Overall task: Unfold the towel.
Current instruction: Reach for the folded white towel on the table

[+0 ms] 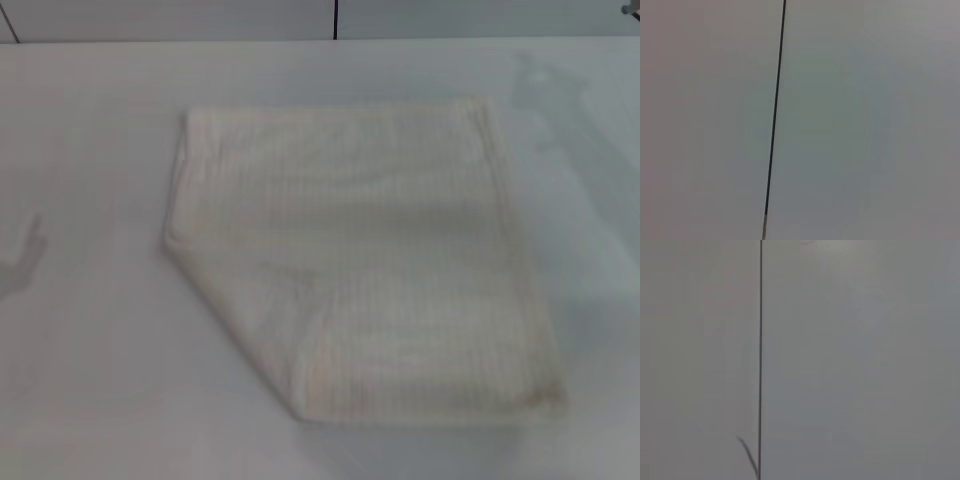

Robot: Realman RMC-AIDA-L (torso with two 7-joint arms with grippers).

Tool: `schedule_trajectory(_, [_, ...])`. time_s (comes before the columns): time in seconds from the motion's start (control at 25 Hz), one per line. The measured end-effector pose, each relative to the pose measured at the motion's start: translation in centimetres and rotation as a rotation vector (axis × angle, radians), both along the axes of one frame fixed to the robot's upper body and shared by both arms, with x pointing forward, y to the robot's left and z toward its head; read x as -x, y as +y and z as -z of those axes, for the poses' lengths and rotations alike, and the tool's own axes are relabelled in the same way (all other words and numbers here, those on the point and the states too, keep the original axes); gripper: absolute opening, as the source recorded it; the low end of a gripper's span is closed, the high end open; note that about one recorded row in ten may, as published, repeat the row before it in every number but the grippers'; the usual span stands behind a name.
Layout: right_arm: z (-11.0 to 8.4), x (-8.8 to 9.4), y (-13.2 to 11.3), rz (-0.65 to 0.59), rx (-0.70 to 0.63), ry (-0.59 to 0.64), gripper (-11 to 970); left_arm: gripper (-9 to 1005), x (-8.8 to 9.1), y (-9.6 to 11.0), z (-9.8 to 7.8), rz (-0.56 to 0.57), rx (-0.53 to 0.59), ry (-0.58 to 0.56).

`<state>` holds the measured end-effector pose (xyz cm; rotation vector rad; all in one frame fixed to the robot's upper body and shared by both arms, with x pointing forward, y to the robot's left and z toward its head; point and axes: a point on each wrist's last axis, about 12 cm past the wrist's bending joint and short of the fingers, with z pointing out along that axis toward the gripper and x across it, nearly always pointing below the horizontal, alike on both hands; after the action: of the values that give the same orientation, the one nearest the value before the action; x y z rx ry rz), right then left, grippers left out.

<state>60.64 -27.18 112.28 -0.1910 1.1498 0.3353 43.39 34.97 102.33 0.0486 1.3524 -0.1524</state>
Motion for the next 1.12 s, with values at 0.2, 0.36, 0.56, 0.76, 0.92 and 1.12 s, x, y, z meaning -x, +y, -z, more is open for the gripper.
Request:
schedule_trajectory(0.2, [0.0,-0.1,0.1,-0.003,0.001,0.0,-2,786,0.0,-0.1,0.0,-0.001,0.003,-0.001])
schedule_trajectory(0.36, [-0.2,-0.2,0.2,-0.006,0.003,-0.004,-3,786,0.4,-0.1,0.1,-0.007,0.005,-0.003])
schedule_trajectory(0.56, [-0.1,-0.3,0.4,-0.011,0.001,0.0,-3,787,0.6,-0.7,0.3,-0.1,-0.003,-0.028])
schedule_trajectory(0.76, [-0.2,-0.3,0.5,-0.013,0.001,-0.002,-2,787,0.5,-1.3,0.3,-0.158,-0.019,-0.046])
schedule_trajectory(0.92, [-0.2,-0.4,0.7,-0.018,0.003,-0.003,-2,788,0.4,-1.3,0.3,-0.158,-0.016,-0.047])
schedule_trajectory(1.12, [-0.3,-0.5,0.9,-0.024,0.003,-0.005,-2,788,0.2,-1.3,0.2,-0.16,-0.022,-0.055])
